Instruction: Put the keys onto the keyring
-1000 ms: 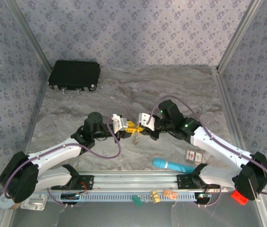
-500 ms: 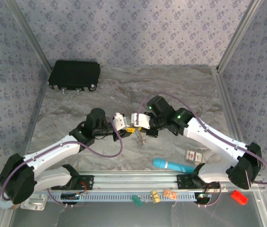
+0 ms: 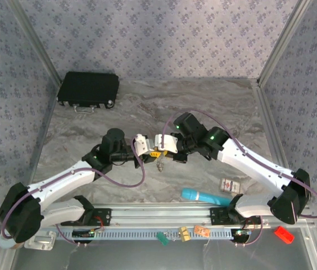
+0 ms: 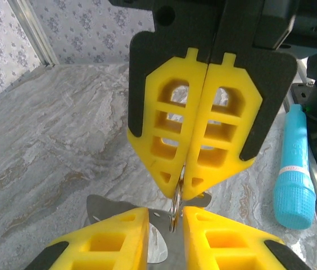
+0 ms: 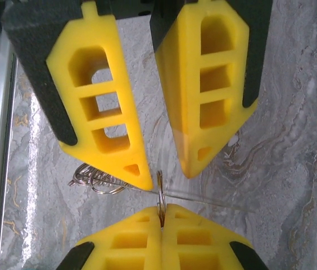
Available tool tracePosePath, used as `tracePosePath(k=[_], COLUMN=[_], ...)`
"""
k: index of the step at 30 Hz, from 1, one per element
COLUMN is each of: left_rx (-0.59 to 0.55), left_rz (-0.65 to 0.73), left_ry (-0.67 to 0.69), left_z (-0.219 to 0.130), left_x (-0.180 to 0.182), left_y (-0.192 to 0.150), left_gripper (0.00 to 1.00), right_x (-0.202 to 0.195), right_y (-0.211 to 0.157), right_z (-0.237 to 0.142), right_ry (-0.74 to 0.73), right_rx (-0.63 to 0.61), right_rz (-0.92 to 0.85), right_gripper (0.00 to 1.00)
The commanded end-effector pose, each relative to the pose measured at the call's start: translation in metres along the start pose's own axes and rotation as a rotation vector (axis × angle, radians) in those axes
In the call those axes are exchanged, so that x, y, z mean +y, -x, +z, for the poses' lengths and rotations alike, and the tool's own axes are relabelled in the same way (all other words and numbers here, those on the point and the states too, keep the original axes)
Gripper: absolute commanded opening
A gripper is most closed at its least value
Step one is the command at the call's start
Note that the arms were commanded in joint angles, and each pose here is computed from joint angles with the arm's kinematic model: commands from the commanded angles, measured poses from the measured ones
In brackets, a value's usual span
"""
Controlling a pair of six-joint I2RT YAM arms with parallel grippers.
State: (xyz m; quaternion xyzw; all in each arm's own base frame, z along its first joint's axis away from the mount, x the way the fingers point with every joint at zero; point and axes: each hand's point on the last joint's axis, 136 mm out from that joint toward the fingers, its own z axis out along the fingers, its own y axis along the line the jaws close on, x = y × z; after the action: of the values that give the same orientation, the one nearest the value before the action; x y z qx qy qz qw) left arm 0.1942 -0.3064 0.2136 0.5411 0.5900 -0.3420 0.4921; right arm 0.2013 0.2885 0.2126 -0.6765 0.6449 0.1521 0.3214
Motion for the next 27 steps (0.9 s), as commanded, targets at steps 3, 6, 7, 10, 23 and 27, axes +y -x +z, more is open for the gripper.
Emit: tracePosePath(k=[3, 6, 7, 10, 23, 27], left_rx=[-0.025, -0.020, -0.017, -0.003, -0.164, -0.230], left_rz=[0.012, 0.006, 0.005, 0.000, -0.047, -0.054], left_ry=[-0.026, -0.029, -0.031, -0.035, 0.008, -0.006], left_z=[0.004, 0.005, 0.005, 0.005, -0.008, -0.012], left_x=[-0.002, -0.003, -0.003, -0.005, 0.004, 0.002], left_y=[0.006, 0.004, 0.002, -0.003, 0.012, 0.023], left_gripper=[0.17, 0.16, 0.16, 0.09, 0.00, 0.00], right_x=[-0.003, -0.004, -0.003, -0.003, -0.011, -0.010], right_y=[0.033, 0.034, 0.034, 0.034, 0.007, 0.009], right_z=[-0.010, -0.011, -0.011, -0.013, -0.022, -0.020], right_ry=[-0.018, -0.022, -0.020, -0.020, -0.038, -0.020], right_rx=[-0.162, -0.171, -0.174, -0.181, -0.384, -0.460], right_rz=[-0.004, 0.001, -0.001, 0.003, 0.154, 0.165], right_gripper=[0.00, 0.00, 0.00, 0.00, 0.31, 0.32])
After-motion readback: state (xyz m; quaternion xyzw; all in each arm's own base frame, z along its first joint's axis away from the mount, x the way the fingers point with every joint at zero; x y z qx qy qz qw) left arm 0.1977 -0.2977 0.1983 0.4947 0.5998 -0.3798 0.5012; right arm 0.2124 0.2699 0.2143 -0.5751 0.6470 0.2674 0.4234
